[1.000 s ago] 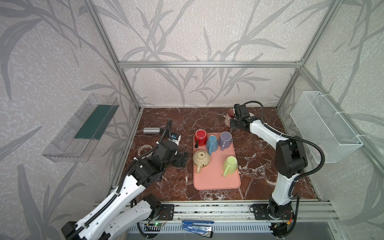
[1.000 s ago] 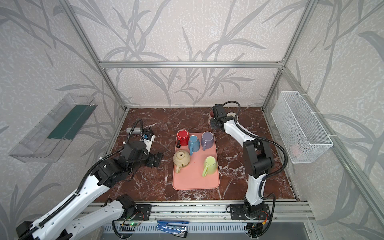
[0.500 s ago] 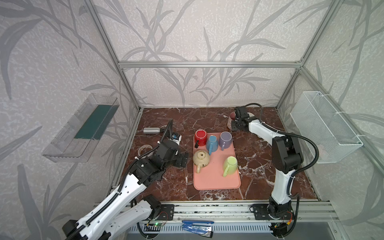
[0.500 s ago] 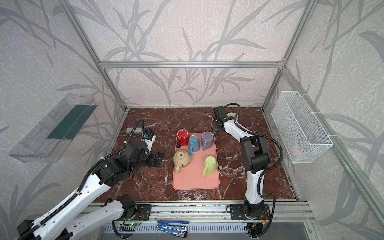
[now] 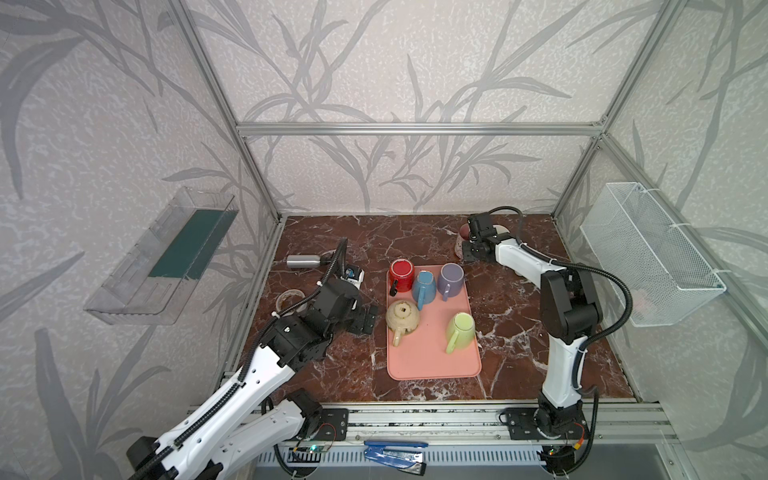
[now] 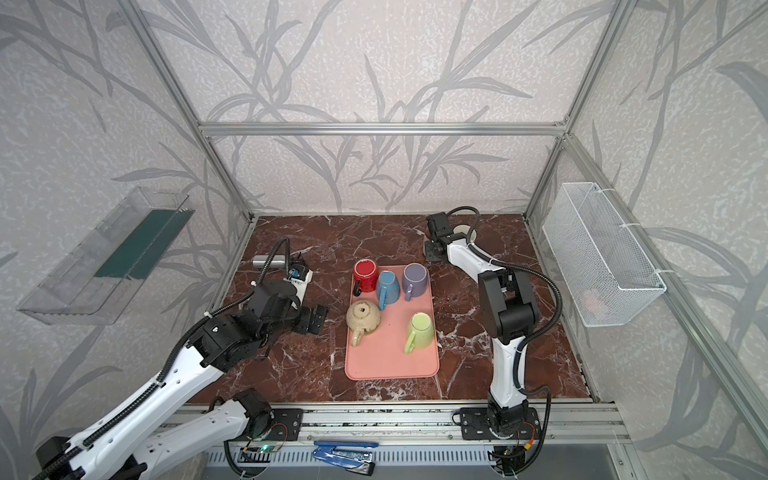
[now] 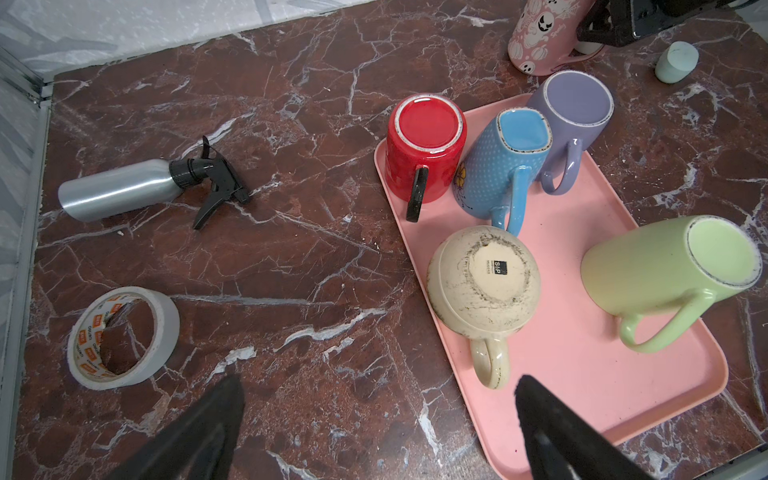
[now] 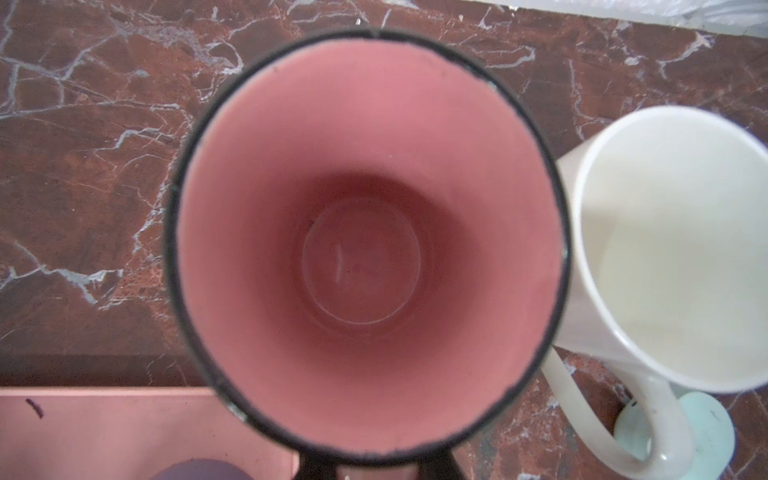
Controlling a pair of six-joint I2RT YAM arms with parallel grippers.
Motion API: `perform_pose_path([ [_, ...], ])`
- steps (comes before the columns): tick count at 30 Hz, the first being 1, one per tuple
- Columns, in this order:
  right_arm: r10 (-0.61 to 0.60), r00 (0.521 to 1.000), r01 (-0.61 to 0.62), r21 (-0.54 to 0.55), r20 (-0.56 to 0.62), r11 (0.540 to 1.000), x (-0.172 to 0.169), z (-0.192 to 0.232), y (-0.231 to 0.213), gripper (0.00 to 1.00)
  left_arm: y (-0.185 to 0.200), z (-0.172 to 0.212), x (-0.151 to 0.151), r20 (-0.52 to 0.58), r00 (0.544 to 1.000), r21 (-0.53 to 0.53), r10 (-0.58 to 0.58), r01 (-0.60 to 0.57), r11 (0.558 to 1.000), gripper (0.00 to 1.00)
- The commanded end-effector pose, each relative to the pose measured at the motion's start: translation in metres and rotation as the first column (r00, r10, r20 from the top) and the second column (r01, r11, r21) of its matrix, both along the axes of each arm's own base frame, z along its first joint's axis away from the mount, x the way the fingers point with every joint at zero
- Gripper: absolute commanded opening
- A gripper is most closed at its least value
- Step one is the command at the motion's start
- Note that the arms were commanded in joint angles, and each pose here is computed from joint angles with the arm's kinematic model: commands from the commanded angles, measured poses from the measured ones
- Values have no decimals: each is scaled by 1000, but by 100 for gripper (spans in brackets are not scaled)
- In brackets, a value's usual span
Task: Turn the mug right side up
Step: 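Lower the pink mug upright beside the white mug with the right gripper, then open the right gripper and withdraw it toward the tray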
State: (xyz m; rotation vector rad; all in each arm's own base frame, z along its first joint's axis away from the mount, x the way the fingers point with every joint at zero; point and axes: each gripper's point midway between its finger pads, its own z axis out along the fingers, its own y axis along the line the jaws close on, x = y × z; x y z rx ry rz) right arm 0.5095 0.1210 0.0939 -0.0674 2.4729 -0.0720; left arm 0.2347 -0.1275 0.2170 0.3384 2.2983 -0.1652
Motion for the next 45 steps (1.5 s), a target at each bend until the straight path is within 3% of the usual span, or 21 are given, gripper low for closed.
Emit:
perform_pose_path([
  [1,-19,990,18,6,138,1000,25,42,-2,9,3,-8,-3,-26,1000,26,-3,4,1000,100],
  [17,-9,985,2,42,173,999,10,72,-3,41,-1,-13,-4,-54,999,27,-9,11,1000,100],
  [25,11,974,-29,75,227,997,-15,108,-6,50,0,-9,-3,-40,999,38,-2,4,999,99],
  [30,36,957,-78,137,289,988,-48,137,0,54,-11,1,-3,-52,998,-4,-28,27,1000,97],
  [36,81,935,-162,211,345,964,-98,155,18,56,-22,14,-2,-73,996,0,-43,43,999,87],
  [45,137,920,-279,368,366,887,-174,143,39,59,-49,19,5,-92,994,49,-61,66,997,78],
])
